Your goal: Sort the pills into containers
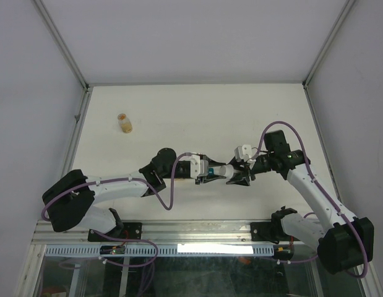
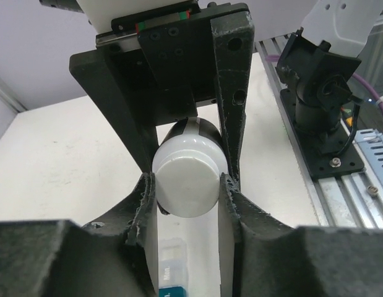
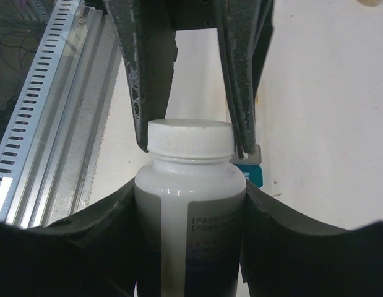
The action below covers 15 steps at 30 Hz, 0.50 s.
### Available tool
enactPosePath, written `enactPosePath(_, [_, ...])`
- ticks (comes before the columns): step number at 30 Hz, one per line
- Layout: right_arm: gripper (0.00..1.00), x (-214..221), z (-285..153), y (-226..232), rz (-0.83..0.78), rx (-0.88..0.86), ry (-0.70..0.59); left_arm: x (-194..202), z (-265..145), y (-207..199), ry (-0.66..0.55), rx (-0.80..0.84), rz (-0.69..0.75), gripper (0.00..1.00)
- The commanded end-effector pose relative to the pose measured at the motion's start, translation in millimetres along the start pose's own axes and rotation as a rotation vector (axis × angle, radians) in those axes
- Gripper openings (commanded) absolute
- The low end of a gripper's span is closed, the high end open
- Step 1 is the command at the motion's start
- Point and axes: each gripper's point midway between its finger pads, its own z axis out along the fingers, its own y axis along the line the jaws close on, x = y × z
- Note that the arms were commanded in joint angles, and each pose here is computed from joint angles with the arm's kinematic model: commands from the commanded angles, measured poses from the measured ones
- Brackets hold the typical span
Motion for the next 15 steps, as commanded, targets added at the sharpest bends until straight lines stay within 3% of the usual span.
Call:
enactPosePath(1, [0.00, -15, -2, -6, -0.059, 0.003, -0.038, -34, 6, 3, -0.080, 0.001, 0.005, 0.07])
enactPosePath(2, [0.00, -15, -2, -7, -0.060, 0.005, -0.035, -37, 5, 3, -0.086, -0.008, -0.038, 0.00])
enactPosePath(7, [0.00, -15, -3, -8, -0.059, 0.010, -0.034, -51, -2, 4, -0.121, -0.108, -0.460, 0.00])
enactPosePath(11, [0.00, -12, -3, -9, -0.053, 0.013, -0.026, -42, -1, 11, -0.144, -0.318, -0.841, 0.00])
enactPosePath(15, [0.00, -11, -3, -9, -0.048, 0.013, -0.023, -36, 6, 6, -0.127, -0.458, -0.938, 0.00])
